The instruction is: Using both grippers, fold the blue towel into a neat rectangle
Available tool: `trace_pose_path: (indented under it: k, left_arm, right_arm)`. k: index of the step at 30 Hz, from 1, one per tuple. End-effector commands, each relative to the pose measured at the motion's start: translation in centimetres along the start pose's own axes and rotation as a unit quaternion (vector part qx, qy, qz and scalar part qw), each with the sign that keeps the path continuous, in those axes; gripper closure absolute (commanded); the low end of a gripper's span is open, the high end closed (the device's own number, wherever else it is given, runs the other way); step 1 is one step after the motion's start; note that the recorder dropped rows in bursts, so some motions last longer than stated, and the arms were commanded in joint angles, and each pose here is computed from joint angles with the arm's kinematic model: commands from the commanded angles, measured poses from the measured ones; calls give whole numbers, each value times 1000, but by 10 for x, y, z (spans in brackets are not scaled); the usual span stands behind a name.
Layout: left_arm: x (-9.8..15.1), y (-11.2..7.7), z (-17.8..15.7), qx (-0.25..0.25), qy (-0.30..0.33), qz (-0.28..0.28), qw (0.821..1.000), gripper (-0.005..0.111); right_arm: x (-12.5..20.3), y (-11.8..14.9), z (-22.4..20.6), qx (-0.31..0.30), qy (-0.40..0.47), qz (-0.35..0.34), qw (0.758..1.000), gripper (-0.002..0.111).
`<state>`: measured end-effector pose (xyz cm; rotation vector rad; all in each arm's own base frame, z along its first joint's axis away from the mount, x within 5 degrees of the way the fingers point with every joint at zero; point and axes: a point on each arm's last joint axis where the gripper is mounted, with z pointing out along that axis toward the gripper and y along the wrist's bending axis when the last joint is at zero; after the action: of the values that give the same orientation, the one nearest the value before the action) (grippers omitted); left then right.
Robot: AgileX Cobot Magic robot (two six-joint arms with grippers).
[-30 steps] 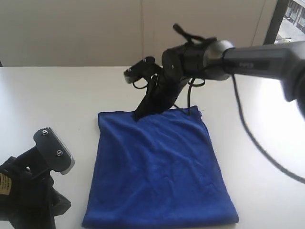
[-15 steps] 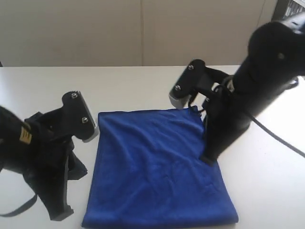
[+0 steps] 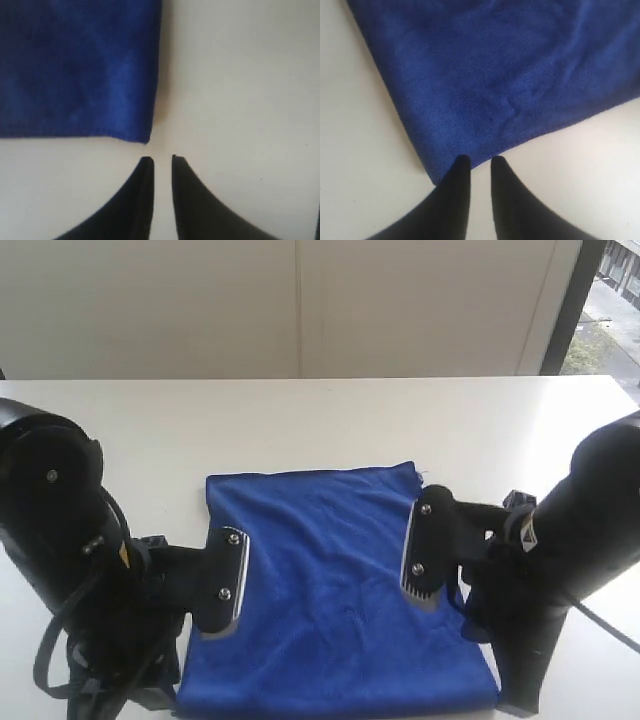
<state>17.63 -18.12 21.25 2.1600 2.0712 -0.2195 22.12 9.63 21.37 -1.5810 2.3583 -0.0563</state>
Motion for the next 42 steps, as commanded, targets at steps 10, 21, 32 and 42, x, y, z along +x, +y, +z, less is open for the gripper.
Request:
trace_pose_path:
  k: [10, 21, 32, 42]
  left_arm:
    - [11, -3, 30, -67, -42, 77, 994, 45]
    - [14, 1, 51, -56, -27, 72, 995, 45]
    - [16, 2, 65, -38, -12, 68, 997, 45]
    - [16, 3, 68, -37, -10, 67, 997, 45]
  right_arm:
    - [18, 15, 32, 38, -25, -124, 991, 55]
    - [23, 15, 57, 7, 16, -149, 989, 55]
    - [27, 20, 60, 1, 20, -149, 989, 55]
    - [26, 20, 53, 11, 11, -145, 989, 55]
